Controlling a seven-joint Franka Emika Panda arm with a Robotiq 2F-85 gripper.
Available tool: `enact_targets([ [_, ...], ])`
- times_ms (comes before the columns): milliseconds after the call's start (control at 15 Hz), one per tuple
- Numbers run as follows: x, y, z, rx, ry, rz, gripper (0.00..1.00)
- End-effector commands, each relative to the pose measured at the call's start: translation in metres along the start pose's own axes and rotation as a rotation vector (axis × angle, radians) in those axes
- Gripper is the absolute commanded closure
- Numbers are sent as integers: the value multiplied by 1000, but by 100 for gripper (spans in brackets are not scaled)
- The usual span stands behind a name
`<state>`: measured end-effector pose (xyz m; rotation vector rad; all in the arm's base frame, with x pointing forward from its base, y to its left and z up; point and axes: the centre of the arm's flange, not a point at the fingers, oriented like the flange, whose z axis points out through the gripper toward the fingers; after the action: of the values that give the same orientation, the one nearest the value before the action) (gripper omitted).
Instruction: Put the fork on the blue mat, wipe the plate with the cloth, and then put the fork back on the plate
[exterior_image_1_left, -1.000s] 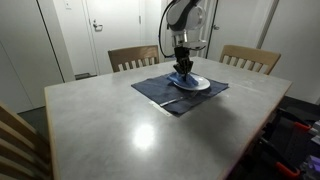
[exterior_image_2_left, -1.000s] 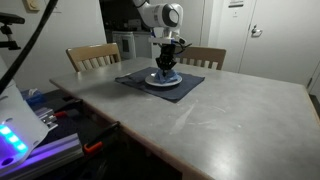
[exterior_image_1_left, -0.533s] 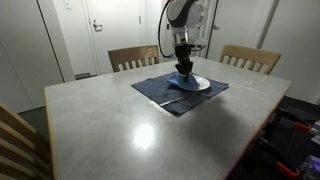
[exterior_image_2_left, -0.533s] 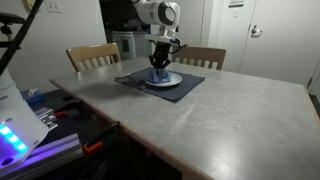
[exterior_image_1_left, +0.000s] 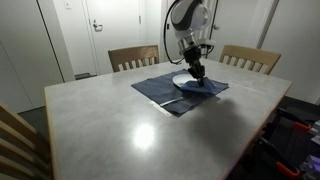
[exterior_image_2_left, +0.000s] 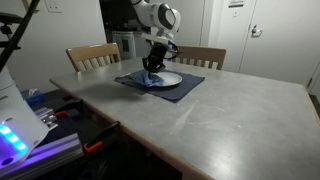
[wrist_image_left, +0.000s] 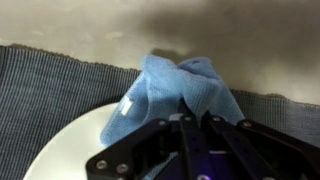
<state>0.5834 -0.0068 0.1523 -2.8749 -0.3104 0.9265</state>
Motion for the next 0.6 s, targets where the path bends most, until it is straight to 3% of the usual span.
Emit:
enact_targets([
  [0,-7,17,17,-14,-72,186,98],
  [200,-6,32,22,-42,-116,339,98],
  [533,-1,42,18,-129,-89,486,98],
])
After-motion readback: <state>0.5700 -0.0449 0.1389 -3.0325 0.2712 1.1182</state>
